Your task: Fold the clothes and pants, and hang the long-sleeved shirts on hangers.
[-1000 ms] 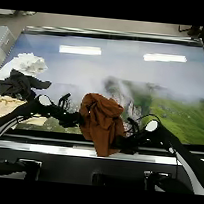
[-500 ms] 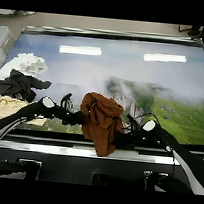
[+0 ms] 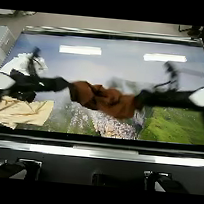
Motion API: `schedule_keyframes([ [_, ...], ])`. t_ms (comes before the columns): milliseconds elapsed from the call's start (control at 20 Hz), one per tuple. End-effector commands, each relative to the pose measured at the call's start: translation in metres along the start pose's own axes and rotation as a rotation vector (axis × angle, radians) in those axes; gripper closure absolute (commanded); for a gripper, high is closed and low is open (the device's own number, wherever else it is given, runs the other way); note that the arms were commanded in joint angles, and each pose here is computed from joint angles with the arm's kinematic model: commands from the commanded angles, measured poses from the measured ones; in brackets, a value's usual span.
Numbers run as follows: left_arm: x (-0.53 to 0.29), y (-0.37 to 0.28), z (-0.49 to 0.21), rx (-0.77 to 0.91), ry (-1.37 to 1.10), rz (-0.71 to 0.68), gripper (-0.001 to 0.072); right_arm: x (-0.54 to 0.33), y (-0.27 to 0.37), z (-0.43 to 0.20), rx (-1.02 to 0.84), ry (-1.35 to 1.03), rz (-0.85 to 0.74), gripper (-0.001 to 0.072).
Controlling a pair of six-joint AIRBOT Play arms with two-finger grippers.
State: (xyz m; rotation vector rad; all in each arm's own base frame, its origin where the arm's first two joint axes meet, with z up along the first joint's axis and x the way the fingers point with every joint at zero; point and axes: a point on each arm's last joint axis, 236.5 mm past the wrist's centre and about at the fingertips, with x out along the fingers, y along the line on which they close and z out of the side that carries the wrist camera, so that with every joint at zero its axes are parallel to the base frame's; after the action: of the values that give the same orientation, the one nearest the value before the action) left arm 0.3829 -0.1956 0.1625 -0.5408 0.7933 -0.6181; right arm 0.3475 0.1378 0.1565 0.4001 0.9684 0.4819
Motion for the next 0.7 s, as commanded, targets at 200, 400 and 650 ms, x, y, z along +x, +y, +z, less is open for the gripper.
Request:
schedule_keyframes([
  [200,-0.308,-0.204,0.109,0.347,-0.934,-0.158,0.0687,-0.295,0.063,0.086,-0.288,-0.766,-0.377,0.0666],
  [400,-0.37,-0.238,0.088,0.373,-1.097,-0.226,0.0687,-0.316,0.08,0.068,-0.295,-0.822,-0.375,0.0665],
  [650,-0.321,-0.195,0.1,0.364,-0.983,-0.103,0.0686,-0.219,0.01,-0.01,0.015,-0.261,-0.385,0.0666],
])
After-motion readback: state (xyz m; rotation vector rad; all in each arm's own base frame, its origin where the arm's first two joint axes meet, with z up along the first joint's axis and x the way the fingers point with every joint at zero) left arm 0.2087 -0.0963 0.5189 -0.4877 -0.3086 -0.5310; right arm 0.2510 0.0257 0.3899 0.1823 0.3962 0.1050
